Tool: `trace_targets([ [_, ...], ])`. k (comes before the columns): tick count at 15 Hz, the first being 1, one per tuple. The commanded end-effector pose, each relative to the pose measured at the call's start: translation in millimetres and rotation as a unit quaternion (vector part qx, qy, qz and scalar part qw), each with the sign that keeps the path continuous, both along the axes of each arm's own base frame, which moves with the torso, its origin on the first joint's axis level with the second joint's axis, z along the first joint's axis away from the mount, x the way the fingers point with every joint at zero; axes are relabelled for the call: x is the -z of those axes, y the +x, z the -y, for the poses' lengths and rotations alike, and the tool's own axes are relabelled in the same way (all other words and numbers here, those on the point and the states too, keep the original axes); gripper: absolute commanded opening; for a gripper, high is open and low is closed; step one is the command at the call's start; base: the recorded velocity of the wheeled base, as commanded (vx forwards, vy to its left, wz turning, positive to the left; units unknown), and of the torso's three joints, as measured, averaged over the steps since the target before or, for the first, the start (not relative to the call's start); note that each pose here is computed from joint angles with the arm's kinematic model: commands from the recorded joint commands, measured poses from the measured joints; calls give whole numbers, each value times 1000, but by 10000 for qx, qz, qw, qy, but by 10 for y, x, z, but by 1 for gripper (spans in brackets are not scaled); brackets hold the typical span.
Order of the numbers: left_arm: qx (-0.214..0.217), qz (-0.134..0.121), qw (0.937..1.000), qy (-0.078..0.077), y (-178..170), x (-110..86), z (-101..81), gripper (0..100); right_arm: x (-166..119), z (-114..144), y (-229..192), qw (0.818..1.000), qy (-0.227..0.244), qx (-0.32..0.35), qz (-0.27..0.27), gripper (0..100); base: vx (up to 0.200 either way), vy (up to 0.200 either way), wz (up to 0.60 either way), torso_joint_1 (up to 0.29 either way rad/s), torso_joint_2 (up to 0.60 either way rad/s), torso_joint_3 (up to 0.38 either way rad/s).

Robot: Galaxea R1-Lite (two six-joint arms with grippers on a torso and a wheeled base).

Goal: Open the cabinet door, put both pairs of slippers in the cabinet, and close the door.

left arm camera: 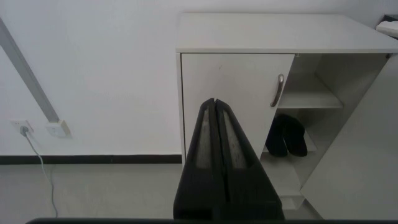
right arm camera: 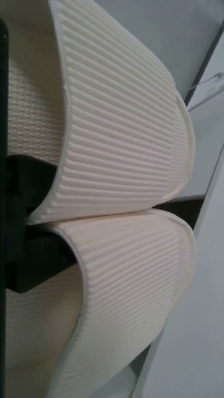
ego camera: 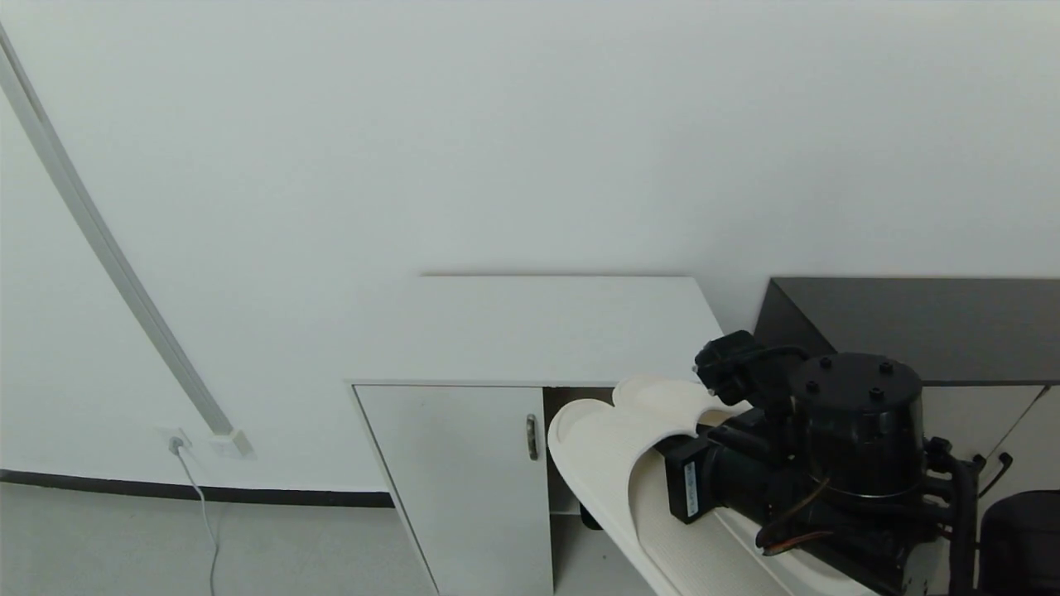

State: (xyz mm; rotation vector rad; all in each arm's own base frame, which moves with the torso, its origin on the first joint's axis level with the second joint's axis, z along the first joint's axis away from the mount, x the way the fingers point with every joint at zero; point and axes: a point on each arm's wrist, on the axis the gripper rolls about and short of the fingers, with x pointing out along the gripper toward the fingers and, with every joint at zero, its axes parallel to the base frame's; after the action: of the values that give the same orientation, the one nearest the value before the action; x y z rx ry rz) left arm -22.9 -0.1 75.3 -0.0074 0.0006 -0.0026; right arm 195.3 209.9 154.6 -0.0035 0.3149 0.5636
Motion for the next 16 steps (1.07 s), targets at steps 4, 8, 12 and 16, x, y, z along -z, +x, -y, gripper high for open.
trace_targets([
  [4,-5,-4,10000,-1,1,-1,0,0,27,-2,7,10000,-35,12,-29,0,0,0,0,0,0,0],
  [8,-5,-4,10000,14,1,-1,0,0,47,3,3,10000,-62,4,-56,0,0,0,0,0,0,0],
  [12,3,-4,10000,7,1,-1,1,0,52,8,-2,10000,-45,2,-31,0,0,0,0,-135,312,173],
  [16,10,-4,10000,14,1,-1,1,0,74,18,-11,10000,-28,2,-16,0,0,0,0,-162,386,212],
])
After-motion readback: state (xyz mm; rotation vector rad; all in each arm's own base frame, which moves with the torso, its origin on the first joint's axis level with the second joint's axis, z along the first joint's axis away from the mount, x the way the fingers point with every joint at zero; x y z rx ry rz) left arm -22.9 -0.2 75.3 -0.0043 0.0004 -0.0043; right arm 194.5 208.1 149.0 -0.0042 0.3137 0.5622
